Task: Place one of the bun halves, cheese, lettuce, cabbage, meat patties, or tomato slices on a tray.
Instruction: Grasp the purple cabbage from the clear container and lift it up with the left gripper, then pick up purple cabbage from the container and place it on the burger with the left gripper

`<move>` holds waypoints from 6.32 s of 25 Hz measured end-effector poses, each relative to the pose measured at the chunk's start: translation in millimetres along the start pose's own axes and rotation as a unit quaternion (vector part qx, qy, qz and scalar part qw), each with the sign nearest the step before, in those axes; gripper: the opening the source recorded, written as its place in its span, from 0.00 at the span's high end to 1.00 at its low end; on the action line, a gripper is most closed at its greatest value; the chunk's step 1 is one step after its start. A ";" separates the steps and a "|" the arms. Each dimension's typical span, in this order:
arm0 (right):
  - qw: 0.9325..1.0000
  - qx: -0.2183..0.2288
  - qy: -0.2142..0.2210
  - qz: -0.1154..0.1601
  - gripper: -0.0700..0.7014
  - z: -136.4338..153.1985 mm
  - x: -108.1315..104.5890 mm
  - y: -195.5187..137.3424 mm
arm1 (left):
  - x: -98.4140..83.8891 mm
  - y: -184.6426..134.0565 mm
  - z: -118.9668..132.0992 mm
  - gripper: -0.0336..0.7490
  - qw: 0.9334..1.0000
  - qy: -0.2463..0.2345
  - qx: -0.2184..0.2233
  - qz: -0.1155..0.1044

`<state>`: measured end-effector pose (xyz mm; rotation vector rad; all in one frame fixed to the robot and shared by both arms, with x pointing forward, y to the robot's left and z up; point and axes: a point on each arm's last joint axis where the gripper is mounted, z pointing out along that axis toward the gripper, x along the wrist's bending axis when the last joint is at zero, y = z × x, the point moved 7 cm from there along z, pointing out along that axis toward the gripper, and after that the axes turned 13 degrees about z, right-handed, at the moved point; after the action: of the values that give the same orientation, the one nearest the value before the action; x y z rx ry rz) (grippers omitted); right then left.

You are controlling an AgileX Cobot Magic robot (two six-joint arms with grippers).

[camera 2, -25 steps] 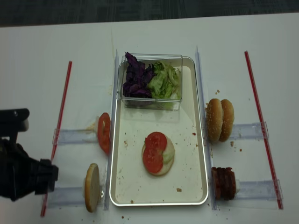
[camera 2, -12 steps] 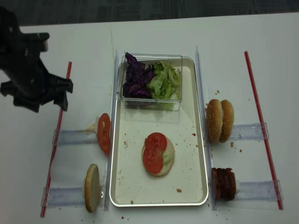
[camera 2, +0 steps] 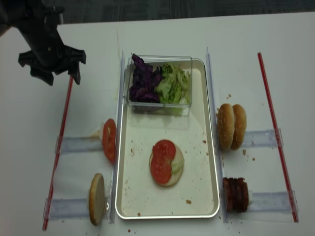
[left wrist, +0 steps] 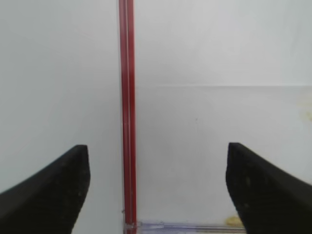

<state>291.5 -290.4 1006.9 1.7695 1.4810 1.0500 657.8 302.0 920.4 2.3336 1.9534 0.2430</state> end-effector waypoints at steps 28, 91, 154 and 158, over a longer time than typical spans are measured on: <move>1.000 0.000 0.000 0.000 0.25 0.0 0.0 0.0 | -225.0 15.0 -25.7 0.24 0.963 -0.083 -0.084 0.241; 1.000 -0.001 0.000 0.002 0.25 0.0 0.0 0.3 | -201.3 23.4 -66.3 0.93 0.962 -0.043 -0.120 0.242; 1.000 -0.001 0.000 0.002 0.25 0.0 0.0 0.3 | -287.0 -134.8 -51.7 0.93 0.904 -0.098 -0.076 0.410; 1.000 -0.001 0.000 0.002 0.25 0.0 0.0 0.3 | -289.9 -132.6 -45.4 0.93 0.904 -0.098 -0.077 0.409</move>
<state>291.6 -290.4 1007.2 1.7719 1.4769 1.0533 471.9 39.1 923.8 2.7800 0.7403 0.1880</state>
